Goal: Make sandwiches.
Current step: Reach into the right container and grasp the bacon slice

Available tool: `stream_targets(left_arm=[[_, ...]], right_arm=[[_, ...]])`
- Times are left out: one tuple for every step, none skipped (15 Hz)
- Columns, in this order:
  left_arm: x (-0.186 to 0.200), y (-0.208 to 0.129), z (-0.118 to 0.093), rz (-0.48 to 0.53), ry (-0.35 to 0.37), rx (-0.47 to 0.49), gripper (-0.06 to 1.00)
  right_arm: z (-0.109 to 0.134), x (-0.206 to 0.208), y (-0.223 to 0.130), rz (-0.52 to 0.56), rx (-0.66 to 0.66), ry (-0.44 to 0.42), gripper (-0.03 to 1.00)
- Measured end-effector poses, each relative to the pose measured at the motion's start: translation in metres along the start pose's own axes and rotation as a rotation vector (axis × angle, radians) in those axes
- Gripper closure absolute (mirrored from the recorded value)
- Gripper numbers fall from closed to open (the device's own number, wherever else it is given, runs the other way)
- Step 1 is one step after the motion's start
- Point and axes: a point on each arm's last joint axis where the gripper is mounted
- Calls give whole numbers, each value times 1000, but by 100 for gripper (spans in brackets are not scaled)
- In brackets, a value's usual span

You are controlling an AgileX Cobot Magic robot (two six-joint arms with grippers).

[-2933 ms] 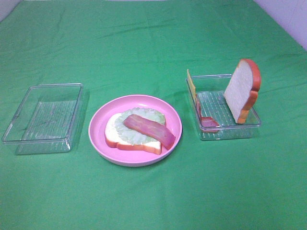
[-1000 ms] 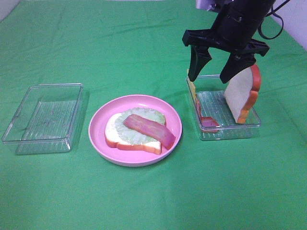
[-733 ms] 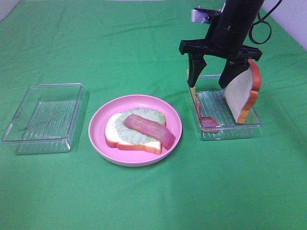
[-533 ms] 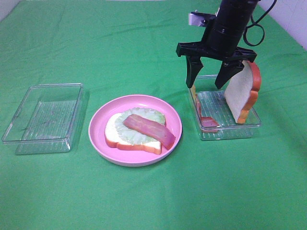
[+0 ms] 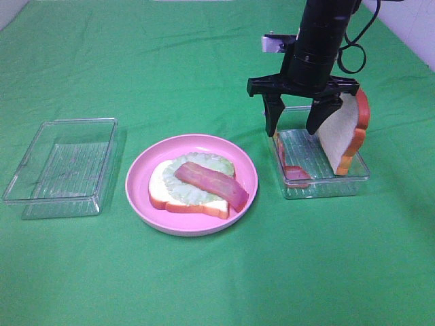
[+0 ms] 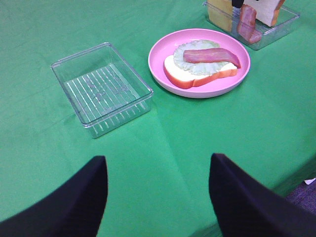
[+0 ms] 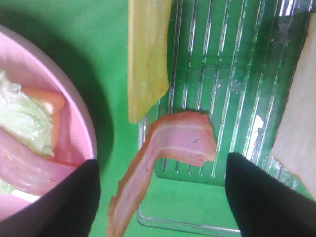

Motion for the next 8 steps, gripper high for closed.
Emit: stream_targets(left_arm=[[0, 0, 0, 0, 0, 0, 36], [0, 0, 0, 0, 0, 0, 36], [0, 0, 0, 0, 0, 0, 36], [0, 0, 0, 0, 0, 0, 36], [0, 0, 0, 0, 0, 0, 36], [0, 0, 0, 0, 0, 0, 36], [0, 0, 0, 0, 0, 0, 36], [0, 0, 0, 0, 0, 0, 36]], right_arm=[[2, -1, -1, 1, 8, -8, 32], [2, -5, 0, 8, 8, -10, 34], [2, -9, 1, 18, 7, -13, 36], [2, -15, 2, 30, 6, -19, 37], [1, -20, 3, 40, 5, -22, 37], [1, -24, 3, 50, 4, -25, 39], [0, -26, 4, 51, 5, -30, 43], [0, -26, 4, 49, 7, -38, 49]])
Point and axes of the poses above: a point on each arm's last joint axis where the gripper is mounted, x pointing back along that axis away from the gripper, z along the wrist's bending axis when the last joint is at zero, y = z × x, and after that the axes turned 7 degrees about -x, right-handed
